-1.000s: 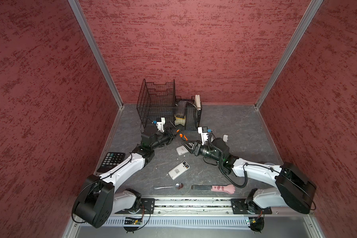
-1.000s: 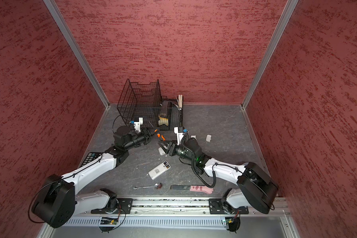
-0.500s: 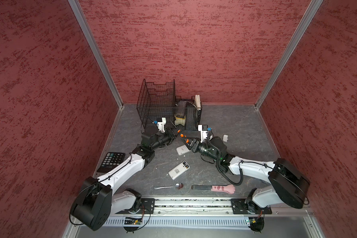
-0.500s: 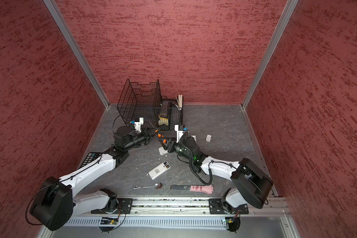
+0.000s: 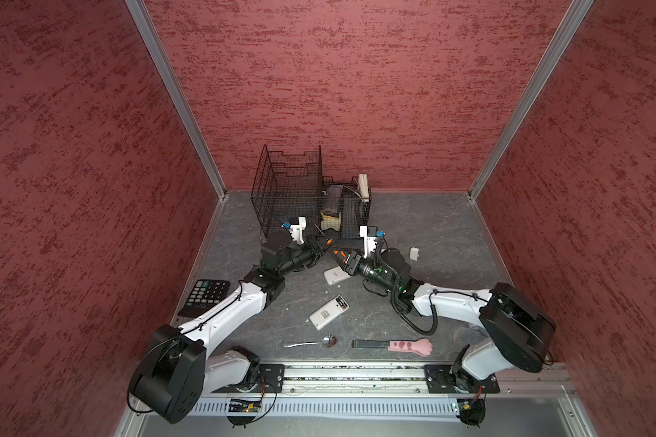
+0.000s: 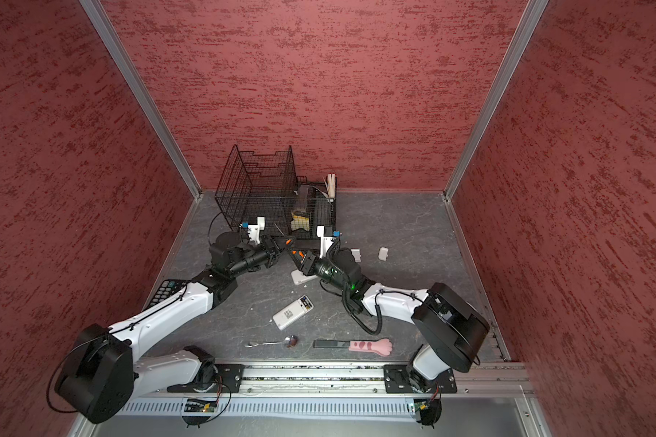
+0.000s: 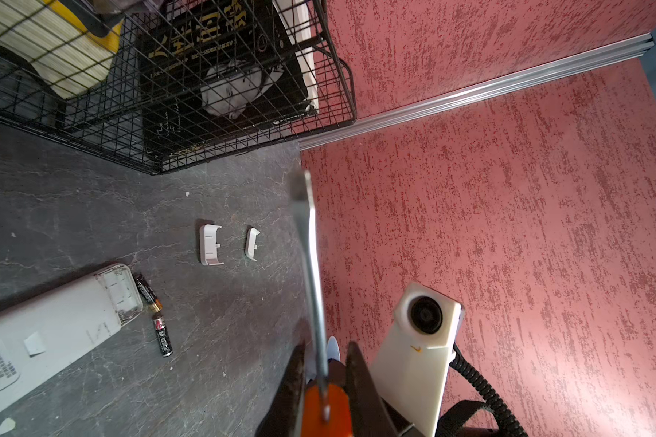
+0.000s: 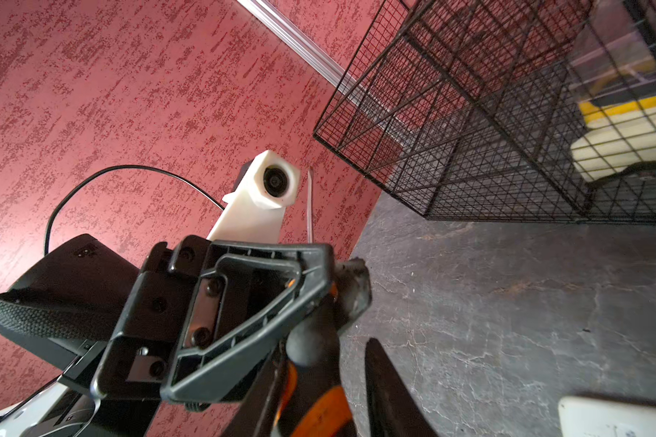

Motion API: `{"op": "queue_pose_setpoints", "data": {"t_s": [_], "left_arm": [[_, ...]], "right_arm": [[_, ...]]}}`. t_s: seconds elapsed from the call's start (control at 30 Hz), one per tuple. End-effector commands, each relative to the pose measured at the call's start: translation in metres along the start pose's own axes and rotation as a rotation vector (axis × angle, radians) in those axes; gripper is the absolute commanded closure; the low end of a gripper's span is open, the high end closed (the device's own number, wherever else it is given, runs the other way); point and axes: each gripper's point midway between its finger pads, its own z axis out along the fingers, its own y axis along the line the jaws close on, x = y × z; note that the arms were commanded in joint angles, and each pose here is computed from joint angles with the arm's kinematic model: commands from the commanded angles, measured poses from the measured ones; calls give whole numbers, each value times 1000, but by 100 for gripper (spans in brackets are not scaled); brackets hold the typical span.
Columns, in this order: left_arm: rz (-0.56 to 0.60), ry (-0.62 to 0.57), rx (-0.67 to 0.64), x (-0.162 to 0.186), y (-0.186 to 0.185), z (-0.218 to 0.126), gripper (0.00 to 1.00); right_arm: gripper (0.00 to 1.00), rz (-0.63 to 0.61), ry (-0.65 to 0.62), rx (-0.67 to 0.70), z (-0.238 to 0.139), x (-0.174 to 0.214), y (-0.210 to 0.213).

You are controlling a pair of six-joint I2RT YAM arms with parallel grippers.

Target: Unload the batteries from the remote control

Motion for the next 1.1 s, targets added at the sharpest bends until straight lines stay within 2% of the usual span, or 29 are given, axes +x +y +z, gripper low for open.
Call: {"op": "queue_pose_setpoints", "data": {"t_s": [0.0,0.2,0.33,0.53,0.77,1.07], "left_arm": [[26,4,28,1,-10,1,100],[23,7,20,2,-7,1,100],[25,6,15,2,-6,1,100],[28,6,12,2,-5,2,100],[24,-6,-9,0,1,1,100],[51,-38,-21,-8,-2,-8,75]], "right_arm": [[66,2,-77,-36,4,-20,16],[78,1,-101,-20,0,-23,13],[80,0,-125,-15,-5,-26,12],[99,-3,-132,-6,-7,-26,9],[100,-1,-112,-17,-5,-21,9],[100,-4,-57,38,-7,-11,-1]]}}
